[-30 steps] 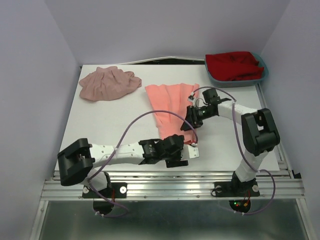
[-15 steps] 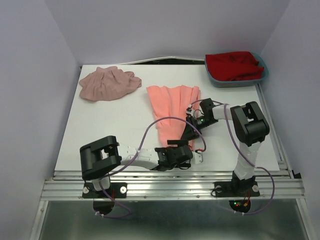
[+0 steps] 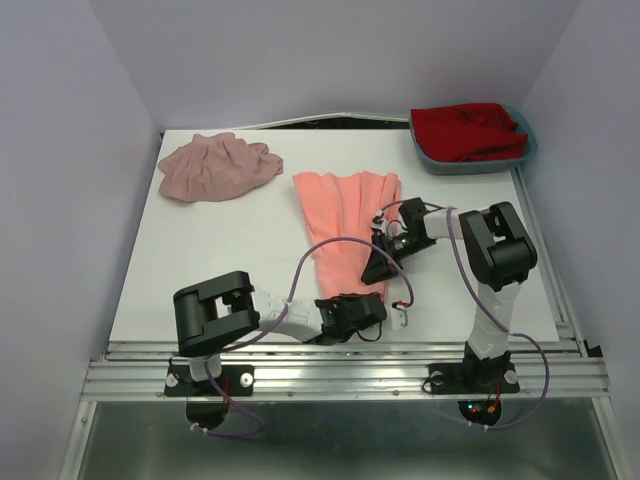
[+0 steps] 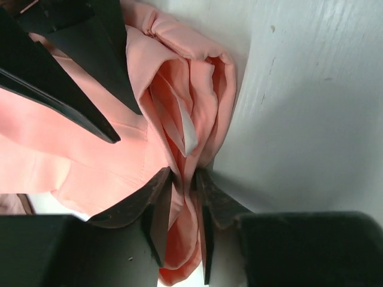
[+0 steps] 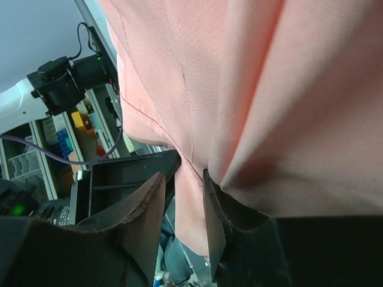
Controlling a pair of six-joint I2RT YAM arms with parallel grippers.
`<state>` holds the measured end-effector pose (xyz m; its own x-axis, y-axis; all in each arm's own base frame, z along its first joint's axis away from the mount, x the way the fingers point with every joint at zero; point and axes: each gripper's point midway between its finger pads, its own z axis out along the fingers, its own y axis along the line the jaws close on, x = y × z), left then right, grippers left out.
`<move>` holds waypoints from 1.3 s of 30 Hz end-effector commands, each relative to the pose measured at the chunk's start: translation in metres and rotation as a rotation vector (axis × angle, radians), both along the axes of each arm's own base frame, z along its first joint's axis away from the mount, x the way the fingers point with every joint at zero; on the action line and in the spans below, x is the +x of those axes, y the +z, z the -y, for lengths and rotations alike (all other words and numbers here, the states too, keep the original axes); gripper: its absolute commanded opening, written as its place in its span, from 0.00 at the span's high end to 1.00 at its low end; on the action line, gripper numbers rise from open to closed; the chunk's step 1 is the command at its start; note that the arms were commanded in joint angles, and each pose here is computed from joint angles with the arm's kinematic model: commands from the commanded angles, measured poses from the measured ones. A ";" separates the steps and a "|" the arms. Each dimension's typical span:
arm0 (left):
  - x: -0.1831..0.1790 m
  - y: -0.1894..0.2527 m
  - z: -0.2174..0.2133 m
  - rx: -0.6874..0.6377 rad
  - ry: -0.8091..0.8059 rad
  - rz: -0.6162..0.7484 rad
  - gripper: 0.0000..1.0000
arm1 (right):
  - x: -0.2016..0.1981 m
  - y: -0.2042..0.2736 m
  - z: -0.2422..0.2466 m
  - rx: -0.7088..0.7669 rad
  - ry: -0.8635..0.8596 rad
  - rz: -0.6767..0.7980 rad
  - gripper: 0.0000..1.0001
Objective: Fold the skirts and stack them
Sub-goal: Fold the skirt
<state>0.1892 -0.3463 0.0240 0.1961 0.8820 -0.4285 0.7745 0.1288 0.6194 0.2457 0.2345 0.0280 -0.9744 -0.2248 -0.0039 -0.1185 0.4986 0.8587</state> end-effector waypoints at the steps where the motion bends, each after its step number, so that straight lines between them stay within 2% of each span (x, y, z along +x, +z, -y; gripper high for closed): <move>1: -0.004 -0.011 -0.016 0.047 0.022 -0.031 0.74 | -0.003 -0.030 0.016 -0.150 0.027 0.039 0.62; 3: -0.005 -0.006 -0.016 0.046 0.022 -0.041 0.81 | 0.012 -0.016 0.011 -0.137 0.014 0.091 0.60; 4: -0.007 -0.005 -0.015 0.043 0.016 -0.051 0.90 | 0.019 -0.009 0.009 -0.132 0.008 0.113 0.59; 6: -0.010 -0.002 -0.015 0.044 0.009 -0.074 1.00 | 0.041 0.011 0.007 -0.124 -0.024 0.177 0.55; 9: -0.023 -0.003 -0.015 0.045 -0.029 -0.145 1.00 | 0.101 0.061 0.004 -0.108 -0.099 0.352 0.50; 13: -0.038 0.001 -0.017 0.044 -0.063 -0.223 1.00 | 0.161 0.109 0.013 -0.115 -0.183 0.523 0.43; 17: -0.050 0.015 -0.015 0.031 -0.089 -0.291 1.00 | 0.203 0.123 0.017 -0.173 -0.204 0.657 0.41; 21: -0.060 0.038 -0.010 -0.005 -0.105 -0.346 1.00 | 0.235 0.111 0.020 -0.227 -0.204 0.722 0.40; 26: -0.071 0.058 -0.006 -0.017 -0.131 -0.406 1.00 | 0.242 0.078 0.002 -0.138 -0.188 0.617 0.40; 27: -0.073 0.064 -0.005 -0.026 -0.139 -0.408 1.00 | 0.242 0.063 0.000 -0.134 -0.201 0.575 0.40; 31: -0.079 0.086 0.000 -0.037 -0.163 -0.440 1.00 | 0.245 0.027 0.000 -0.152 -0.198 0.556 0.40; 35: -0.088 0.107 0.007 -0.062 -0.197 -0.482 1.00 | 0.223 0.000 -0.004 -0.162 -0.144 0.508 0.40; 39: -0.089 0.129 0.011 -0.067 -0.221 -0.484 1.00 | 0.188 -0.012 -0.006 -0.132 -0.065 0.459 0.50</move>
<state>0.1120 -0.3496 0.1087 0.1220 0.8559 -0.5025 0.9774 -0.0157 0.2106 0.4712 0.2370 0.0379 -0.8818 -0.1060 -0.4595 -0.4149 0.6377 0.6490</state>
